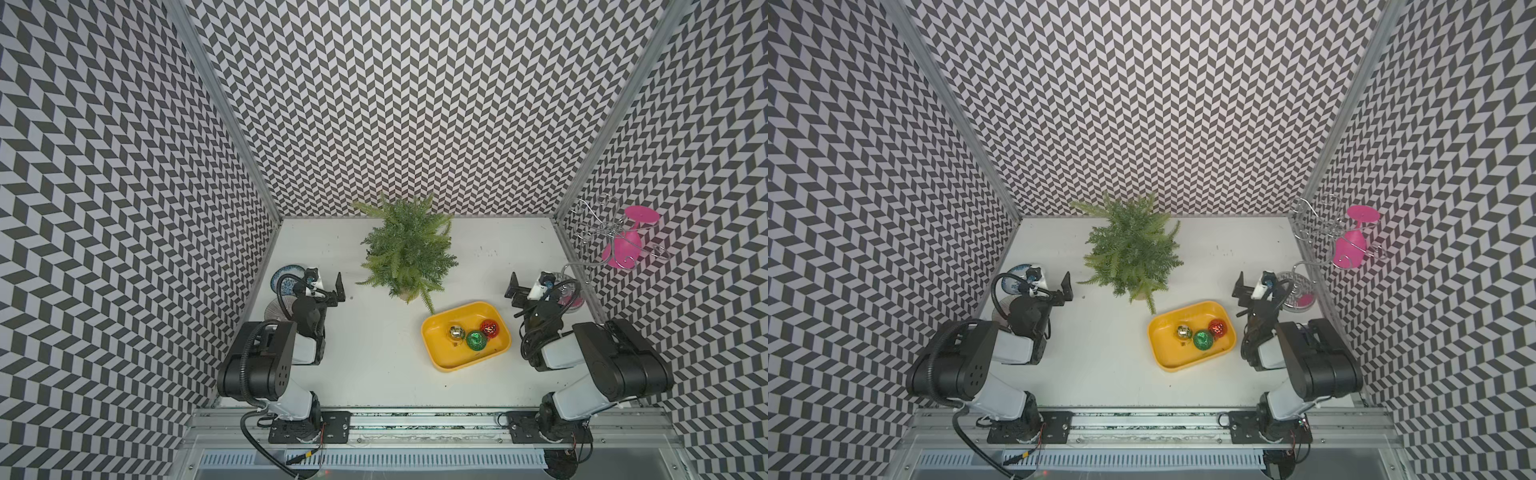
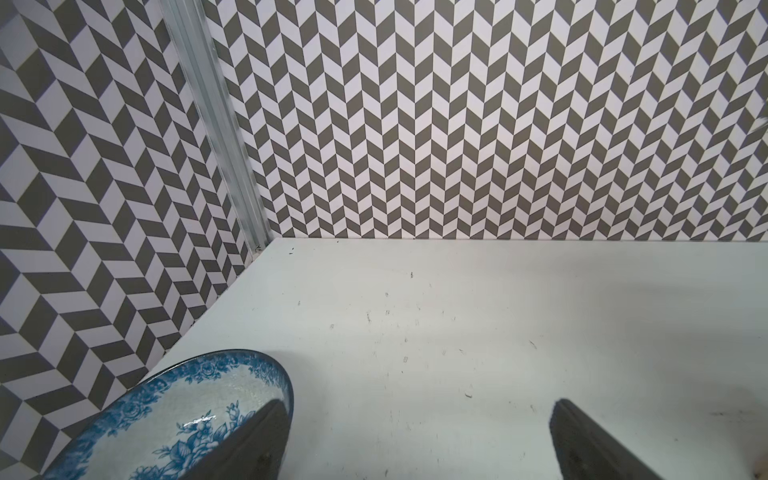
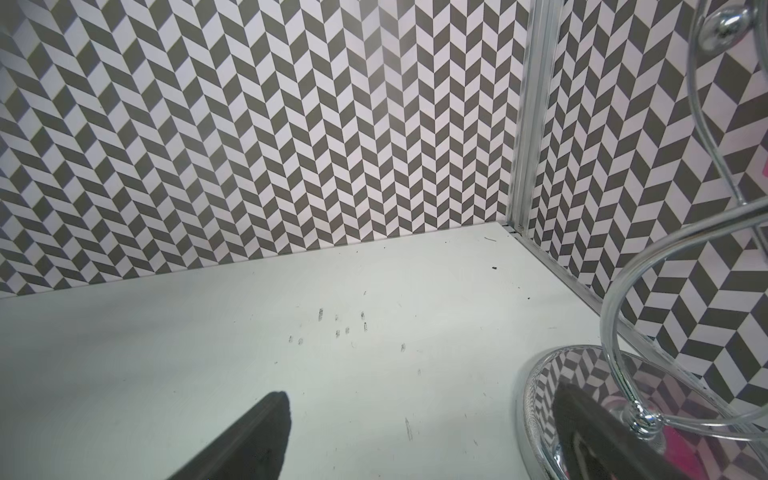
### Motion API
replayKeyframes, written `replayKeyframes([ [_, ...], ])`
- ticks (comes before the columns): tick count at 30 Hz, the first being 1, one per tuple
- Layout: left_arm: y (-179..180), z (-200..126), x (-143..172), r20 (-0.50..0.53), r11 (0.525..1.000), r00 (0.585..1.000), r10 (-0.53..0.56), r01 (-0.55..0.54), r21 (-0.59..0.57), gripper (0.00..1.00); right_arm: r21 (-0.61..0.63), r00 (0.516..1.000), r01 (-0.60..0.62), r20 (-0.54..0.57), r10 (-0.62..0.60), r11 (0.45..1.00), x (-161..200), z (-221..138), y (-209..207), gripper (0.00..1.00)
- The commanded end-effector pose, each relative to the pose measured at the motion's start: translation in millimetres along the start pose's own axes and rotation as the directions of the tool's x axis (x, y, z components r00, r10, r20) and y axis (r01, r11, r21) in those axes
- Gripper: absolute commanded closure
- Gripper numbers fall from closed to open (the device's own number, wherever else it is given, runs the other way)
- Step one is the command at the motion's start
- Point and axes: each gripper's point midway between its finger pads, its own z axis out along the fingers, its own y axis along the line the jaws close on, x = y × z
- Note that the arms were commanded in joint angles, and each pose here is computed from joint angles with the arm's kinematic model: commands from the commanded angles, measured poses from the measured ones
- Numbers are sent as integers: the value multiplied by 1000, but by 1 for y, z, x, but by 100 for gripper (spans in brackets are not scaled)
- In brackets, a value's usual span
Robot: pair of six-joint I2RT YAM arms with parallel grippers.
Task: Decorate the small christmas tree with ornaments
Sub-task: Pick up an ornament from the container.
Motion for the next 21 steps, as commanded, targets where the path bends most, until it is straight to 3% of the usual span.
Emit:
replayKeyframes([
  [1,-1,0,-8,28,1000,999,18,-17,-20,1,5,998,-20,66,20,1000,-17,3,-1,1],
  [21,-1,4,-7,16,1000,1000,6,-6,12,1,6,998,-21,62,20,1000,-16,3,-1,1],
])
